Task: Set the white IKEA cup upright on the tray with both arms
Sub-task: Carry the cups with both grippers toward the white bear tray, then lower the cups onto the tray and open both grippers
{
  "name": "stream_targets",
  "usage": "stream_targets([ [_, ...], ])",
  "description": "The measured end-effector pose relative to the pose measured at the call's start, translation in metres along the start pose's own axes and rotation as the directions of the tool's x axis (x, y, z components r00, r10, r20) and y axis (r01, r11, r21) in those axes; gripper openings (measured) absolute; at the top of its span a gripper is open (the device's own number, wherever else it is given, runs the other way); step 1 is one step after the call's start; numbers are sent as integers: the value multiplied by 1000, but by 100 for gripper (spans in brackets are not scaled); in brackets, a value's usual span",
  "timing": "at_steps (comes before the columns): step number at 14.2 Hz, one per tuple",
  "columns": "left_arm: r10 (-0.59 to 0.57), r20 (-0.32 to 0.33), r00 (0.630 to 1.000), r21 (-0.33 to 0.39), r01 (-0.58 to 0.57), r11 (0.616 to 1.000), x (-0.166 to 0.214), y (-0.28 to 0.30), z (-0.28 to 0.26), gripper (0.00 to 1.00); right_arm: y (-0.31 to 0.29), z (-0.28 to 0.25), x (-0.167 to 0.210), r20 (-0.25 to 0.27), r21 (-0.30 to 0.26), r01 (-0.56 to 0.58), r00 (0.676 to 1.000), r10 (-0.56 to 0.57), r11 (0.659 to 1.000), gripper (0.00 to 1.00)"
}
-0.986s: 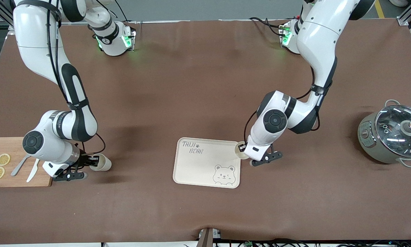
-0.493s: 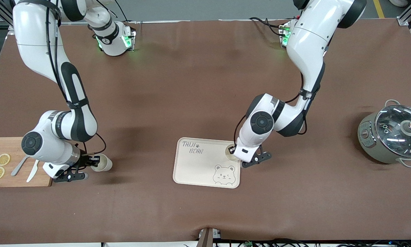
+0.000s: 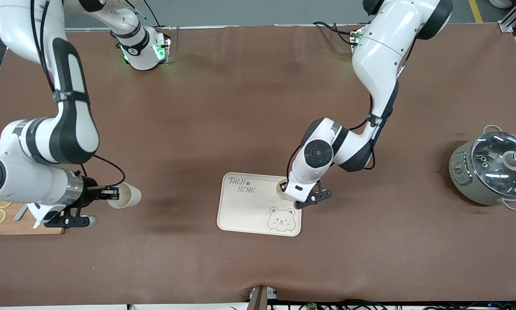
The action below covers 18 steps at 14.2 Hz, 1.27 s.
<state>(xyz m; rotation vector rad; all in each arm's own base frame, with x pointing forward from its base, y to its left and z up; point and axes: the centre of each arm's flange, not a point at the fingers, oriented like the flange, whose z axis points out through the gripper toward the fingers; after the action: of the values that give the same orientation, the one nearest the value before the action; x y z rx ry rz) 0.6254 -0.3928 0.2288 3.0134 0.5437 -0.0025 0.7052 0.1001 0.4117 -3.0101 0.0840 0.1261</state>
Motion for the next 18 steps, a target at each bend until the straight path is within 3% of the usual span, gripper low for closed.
stream_targets([
  [3, 3, 0, 1000, -1, -3, 1000, -2, 2, 0, 8, -102, 9, -23, -9, -5, -87, 996, 87, 996, 4],
  [7, -3, 30, 1000, 42, 2, 999, -4, 0, -4, 48, -206, 38, -51, -84, 22, -151, 985, 153, 988, 4],
  [12, -36, 83, 996, 123, 26, 992, -6, -8, -19, 97, -246, 84, -51, -154, 62, -212, 963, 219, 975, 4],
  [15, -46, 96, 994, 148, 31, 988, 3, -19, -55, 100, -249, 115, -45, -173, 62, -216, 959, 224, 974, 4],
  [18, 45, 71, 996, 113, -53, 992, 38, -48, -117, 100, -247, 139, -41, -178, 41, -214, 959, 218, 976, 4],
])
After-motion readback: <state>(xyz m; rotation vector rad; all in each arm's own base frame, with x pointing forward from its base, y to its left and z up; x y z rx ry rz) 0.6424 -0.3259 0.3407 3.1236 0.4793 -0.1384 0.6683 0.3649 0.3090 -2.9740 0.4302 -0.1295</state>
